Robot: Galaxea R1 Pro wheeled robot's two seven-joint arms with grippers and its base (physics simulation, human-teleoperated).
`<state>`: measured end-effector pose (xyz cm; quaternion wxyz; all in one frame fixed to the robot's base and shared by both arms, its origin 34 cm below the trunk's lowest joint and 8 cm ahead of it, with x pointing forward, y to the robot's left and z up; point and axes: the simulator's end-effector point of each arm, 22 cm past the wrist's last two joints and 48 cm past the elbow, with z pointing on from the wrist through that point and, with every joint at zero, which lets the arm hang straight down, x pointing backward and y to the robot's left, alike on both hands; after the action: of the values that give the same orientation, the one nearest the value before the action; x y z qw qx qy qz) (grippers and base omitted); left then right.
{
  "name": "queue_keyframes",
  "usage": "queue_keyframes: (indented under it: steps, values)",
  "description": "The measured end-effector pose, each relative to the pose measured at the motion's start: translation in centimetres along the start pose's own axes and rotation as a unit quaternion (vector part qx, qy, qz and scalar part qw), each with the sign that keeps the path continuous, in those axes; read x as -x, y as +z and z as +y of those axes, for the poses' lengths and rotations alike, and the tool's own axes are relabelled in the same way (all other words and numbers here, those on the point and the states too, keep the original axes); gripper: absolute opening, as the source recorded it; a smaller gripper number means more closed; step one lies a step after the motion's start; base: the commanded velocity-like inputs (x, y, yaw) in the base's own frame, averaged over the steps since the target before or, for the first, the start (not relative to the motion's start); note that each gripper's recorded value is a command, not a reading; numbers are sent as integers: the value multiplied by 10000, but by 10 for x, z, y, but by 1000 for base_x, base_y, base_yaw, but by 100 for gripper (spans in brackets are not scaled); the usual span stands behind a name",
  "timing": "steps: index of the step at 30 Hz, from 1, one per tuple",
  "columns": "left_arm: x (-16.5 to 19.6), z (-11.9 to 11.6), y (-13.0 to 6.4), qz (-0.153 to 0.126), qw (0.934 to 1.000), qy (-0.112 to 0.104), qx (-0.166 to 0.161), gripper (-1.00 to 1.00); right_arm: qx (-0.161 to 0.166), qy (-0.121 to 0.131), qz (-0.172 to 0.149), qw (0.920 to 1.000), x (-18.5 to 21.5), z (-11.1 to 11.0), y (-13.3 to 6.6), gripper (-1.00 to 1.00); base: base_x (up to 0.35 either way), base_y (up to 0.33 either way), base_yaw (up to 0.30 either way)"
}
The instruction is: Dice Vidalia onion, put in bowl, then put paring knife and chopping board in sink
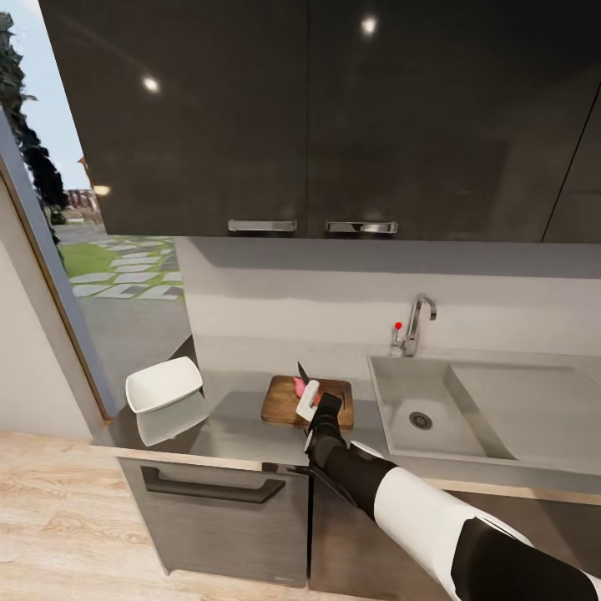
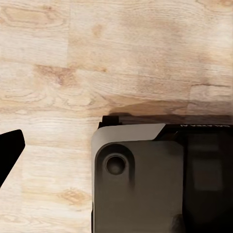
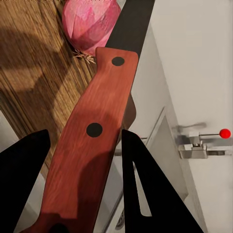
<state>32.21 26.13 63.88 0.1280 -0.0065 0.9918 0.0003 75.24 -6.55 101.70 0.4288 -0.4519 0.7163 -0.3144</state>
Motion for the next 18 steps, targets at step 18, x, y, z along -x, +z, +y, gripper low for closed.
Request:
queue_keyframes:
  steps: [18]
  values:
    - [0,0,0,0,10000,0,2,100,-4,1,-2,10000,0,0,0,-100,0,0,0]
